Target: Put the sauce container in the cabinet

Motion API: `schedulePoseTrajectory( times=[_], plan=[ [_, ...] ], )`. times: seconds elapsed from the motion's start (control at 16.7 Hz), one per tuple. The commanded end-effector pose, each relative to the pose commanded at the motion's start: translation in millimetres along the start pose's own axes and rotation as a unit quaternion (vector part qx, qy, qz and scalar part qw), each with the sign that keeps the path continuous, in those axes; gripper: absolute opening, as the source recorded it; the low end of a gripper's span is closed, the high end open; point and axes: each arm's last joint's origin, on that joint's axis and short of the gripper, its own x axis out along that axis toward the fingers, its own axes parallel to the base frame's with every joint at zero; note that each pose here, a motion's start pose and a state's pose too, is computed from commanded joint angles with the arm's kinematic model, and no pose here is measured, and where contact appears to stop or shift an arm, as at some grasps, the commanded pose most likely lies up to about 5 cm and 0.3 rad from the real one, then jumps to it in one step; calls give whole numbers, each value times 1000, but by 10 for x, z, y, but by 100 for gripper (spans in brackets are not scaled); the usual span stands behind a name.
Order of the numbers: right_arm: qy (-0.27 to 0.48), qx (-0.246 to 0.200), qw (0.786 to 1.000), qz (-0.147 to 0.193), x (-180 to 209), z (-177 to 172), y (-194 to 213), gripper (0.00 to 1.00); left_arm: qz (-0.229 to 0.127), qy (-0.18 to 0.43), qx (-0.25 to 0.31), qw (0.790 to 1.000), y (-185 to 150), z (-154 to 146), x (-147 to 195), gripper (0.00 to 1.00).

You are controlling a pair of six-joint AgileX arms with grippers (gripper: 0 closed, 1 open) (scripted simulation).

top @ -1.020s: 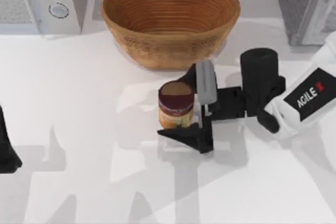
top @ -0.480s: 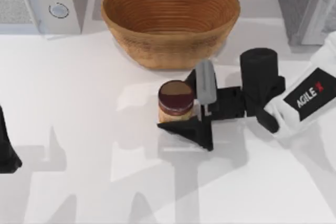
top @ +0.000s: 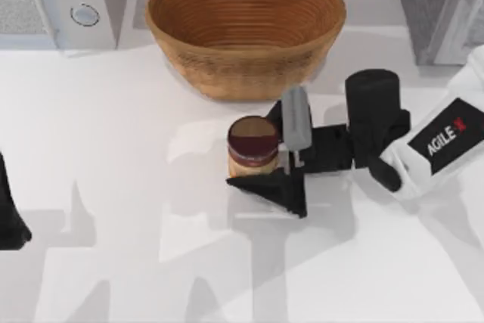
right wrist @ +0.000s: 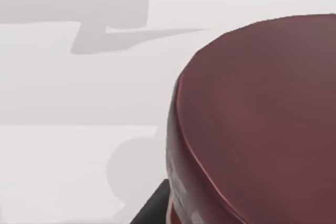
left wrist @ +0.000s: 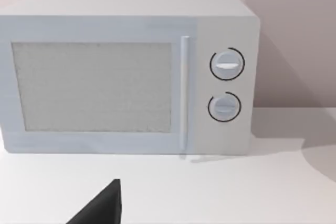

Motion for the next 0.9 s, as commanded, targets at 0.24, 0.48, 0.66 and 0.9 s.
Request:
schedulePoseTrajectory(
  times=[0.24, 0.48, 0.66, 0.9],
  plan=[
    [0, 0, 1000, -2, -12, 2, -7, 0, 0, 0, 0, 1000, 0, 0, 0, 100],
    [-1, -8, 1000, -1, -17, 217, -40, 0, 0, 0, 0, 1000, 0, 0, 0, 100],
    [0, -11, 1000, -3, -73, 607, -79, 0, 0, 0, 0, 1000, 0, 0, 0, 100],
    [2, -3, 1000, -3, -211, 1159, -55, 0, 0, 0, 0, 1000, 0, 0, 0, 100]
  ],
)
